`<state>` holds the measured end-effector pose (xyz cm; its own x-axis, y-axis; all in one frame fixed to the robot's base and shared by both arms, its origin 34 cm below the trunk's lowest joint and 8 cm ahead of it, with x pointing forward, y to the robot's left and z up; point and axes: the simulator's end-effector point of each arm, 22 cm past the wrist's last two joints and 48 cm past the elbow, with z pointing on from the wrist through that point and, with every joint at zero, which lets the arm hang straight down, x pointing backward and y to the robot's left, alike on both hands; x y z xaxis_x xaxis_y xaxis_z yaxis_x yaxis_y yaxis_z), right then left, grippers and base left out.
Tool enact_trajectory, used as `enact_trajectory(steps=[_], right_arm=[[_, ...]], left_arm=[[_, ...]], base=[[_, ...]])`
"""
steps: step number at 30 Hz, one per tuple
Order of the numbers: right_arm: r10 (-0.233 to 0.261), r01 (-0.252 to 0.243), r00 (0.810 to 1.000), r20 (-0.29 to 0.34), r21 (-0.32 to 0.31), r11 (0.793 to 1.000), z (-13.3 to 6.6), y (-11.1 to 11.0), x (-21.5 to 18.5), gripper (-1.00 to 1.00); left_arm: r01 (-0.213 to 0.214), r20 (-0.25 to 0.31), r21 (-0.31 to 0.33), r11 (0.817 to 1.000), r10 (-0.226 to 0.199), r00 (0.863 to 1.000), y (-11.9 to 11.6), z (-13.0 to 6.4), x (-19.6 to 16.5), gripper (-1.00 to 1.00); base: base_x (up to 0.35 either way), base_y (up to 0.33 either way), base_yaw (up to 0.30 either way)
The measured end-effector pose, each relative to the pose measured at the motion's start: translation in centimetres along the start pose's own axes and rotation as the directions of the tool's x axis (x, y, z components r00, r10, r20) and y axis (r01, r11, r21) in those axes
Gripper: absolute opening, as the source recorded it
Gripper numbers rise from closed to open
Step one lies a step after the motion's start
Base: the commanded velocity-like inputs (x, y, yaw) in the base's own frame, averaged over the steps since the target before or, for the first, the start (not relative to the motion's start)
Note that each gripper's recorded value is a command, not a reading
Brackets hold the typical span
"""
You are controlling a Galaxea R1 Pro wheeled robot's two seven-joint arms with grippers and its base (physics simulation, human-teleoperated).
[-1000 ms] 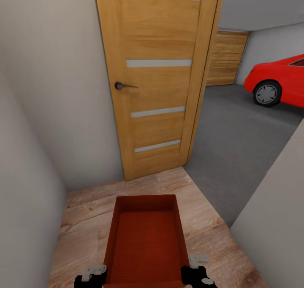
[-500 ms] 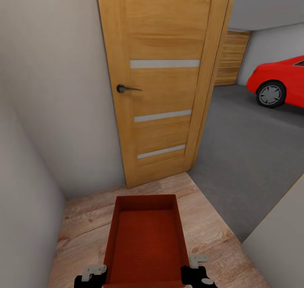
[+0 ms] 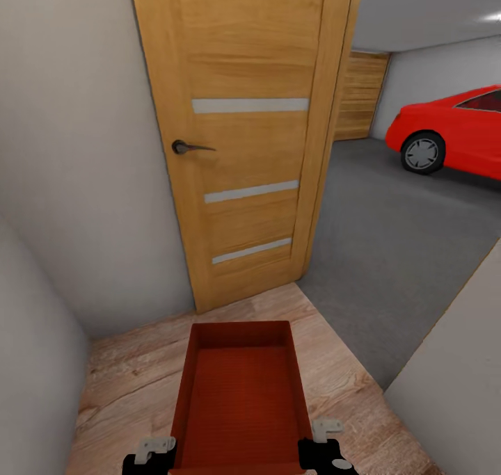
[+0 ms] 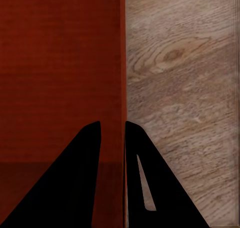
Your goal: Move the two storage containers from the living room to the garage. In the garage, place one container on the floor and stack the other container on top of it (either order is fine).
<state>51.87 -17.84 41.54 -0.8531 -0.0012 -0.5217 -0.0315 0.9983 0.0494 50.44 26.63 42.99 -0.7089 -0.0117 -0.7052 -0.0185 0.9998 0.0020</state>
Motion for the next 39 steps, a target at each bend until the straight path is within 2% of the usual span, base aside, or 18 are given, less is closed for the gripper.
enact_trajectory(steps=[9, 28, 39], right_arm=[[0.001, -0.001, 1.000, 0.000, 0.000, 1.000, -0.02, 0.00, -0.01, -1.00], [0.000, 0.000, 1.000, 0.000, -0.001, 1.000, -0.02, 0.04, -0.01, -1.00], [0.001, -0.001, 1.000, 0.000, 0.000, 1.000, 0.00, 0.04, 0.01, -1.00]], left_arm=[[0.000, 0.001, -0.001, 1.000, 0.000, 1.000, 0.08, -0.01, -0.04, -1.00], [-0.001, 0.001, 0.000, 1.000, 0.001, 1.000, 0.08, -0.02, -0.03, -1.00], [-0.001, 0.000, 0.000, 1.000, 0.001, 1.000, 0.05, 0.00, -0.01, -1.00]], base=[[0.051, 0.011, -0.125], [0.275, 0.126, -0.003], [0.039, 0.016, -0.080]])
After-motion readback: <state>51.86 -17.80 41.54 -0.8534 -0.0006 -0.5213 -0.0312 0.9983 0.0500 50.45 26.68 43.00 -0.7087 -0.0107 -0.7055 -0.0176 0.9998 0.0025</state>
